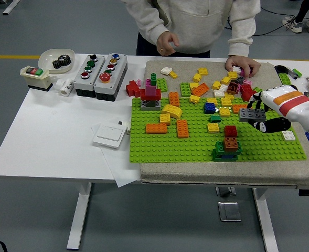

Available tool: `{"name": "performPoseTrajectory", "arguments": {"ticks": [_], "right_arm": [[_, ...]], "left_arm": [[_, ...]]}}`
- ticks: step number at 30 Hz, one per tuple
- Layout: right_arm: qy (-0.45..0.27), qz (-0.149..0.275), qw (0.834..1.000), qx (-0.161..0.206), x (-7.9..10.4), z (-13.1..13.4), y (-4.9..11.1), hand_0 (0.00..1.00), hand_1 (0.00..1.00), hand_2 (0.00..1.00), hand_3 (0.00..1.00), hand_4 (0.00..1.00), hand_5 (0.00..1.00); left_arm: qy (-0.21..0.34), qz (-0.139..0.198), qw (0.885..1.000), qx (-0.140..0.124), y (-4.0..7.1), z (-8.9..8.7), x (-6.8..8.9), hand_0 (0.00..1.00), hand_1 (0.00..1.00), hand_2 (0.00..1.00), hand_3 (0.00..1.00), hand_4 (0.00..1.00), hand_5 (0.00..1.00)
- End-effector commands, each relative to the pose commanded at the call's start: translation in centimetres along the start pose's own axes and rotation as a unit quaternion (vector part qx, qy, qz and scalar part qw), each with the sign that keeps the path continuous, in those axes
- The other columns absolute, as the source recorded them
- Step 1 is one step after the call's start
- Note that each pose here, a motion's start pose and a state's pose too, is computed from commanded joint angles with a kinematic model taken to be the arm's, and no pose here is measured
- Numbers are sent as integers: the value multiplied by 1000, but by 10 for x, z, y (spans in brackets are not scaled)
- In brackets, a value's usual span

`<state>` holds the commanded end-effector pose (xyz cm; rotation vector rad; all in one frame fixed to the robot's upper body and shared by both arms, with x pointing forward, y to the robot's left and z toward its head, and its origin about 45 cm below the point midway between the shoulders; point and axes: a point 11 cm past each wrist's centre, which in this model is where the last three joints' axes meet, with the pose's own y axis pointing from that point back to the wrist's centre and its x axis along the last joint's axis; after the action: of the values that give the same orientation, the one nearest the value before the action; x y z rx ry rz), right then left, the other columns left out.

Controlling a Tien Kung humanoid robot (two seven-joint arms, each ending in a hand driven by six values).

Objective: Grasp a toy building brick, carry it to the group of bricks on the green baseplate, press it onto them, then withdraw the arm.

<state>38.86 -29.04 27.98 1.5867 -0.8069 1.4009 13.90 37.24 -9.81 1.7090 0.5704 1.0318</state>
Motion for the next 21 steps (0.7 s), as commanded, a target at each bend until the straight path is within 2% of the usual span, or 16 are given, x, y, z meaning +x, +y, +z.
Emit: {"name": "performPoseTrajectory", "arguments": {"ticks": [9,21], "right_arm": [[-27,0,999,40,-6,-19,6,383,421,468,466,621,299],[-69,-7,995,77,-17,-27,8,372,413,464,464,619,318]], "left_arm": [[3,0,1000,-2,0,2,0,665,707,730,581,657,646],[1,0,1000,-2,1,2,1,665,707,731,581,656,645]]}}
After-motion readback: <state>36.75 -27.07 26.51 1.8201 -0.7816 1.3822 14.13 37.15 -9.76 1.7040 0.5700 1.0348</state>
